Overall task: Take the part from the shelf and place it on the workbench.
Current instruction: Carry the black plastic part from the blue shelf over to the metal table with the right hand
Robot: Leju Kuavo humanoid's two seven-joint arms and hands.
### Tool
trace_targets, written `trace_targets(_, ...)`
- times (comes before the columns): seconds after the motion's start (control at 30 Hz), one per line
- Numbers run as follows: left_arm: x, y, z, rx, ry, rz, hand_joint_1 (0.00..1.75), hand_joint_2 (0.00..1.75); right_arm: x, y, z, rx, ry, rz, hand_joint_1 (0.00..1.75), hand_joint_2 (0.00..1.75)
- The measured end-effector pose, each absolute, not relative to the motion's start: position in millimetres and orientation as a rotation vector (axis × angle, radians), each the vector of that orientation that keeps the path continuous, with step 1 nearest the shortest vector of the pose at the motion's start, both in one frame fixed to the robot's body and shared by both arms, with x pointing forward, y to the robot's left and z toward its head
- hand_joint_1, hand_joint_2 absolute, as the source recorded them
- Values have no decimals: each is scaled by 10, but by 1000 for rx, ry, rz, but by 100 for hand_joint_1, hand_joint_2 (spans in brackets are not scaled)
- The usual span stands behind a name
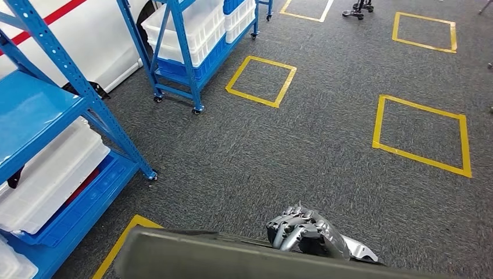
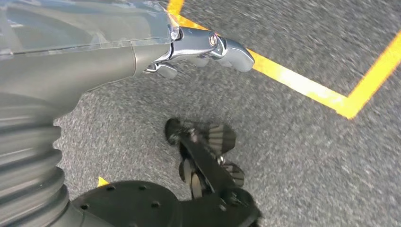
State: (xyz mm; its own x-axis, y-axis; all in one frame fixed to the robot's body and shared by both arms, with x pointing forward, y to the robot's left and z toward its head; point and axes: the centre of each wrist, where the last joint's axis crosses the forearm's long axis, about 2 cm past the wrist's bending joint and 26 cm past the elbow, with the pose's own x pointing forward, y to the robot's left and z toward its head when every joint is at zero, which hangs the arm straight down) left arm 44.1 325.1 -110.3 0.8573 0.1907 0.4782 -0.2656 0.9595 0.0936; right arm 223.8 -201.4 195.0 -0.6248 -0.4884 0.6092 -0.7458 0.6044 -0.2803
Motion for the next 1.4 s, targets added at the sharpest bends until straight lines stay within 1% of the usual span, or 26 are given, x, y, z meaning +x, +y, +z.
trace_targets(0.37, 435, 3244, -1103, 176, -462, 270, 0, 175, 2544, -1935, 1872, 1029, -2278, 763, 161, 175)
trace_targets(0.87, 461, 3288, -1097, 194, -448, 290, 0, 175, 2634, -1837, 1950, 1065, -2292, 745, 161, 175)
trace_targets(1.4, 401, 3436, -1092, 221, -443, 279, 0, 175, 2574, -1834, 1929, 1036, -2314, 716, 161, 175)
